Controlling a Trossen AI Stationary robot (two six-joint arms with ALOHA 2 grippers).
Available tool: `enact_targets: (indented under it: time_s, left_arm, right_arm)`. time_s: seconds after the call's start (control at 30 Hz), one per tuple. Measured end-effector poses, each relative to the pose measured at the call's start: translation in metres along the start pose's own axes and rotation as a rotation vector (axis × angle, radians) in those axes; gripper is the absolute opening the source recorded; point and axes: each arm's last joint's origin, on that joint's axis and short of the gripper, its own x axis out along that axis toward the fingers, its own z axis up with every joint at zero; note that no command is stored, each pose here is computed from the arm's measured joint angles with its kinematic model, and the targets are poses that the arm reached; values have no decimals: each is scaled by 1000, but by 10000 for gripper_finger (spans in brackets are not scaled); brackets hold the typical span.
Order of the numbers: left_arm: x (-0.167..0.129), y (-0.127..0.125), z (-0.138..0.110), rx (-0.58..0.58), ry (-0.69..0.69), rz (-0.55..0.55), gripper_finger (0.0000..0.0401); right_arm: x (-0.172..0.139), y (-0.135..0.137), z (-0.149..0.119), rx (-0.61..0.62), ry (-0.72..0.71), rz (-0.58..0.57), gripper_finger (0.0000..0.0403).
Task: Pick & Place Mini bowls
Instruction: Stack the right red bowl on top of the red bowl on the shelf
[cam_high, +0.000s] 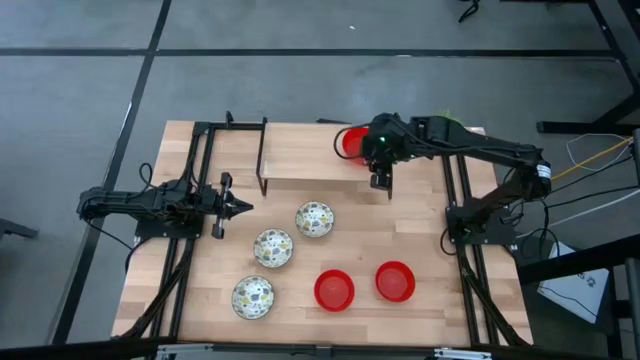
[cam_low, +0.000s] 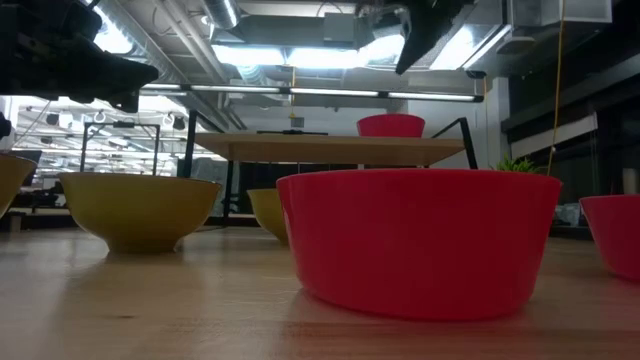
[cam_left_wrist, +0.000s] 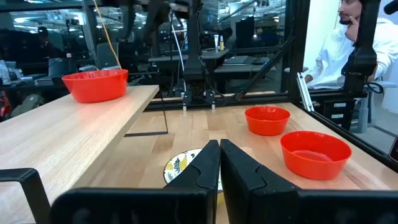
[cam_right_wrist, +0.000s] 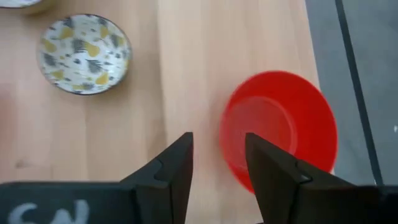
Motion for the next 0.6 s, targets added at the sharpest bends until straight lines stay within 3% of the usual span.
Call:
enact_targets:
  time_s: [0.6]
  left_arm:
    - [0, 0, 0, 0, 0, 0, 8]
  right_arm:
    - [-30, 63, 8, -152, -127, 136, 145]
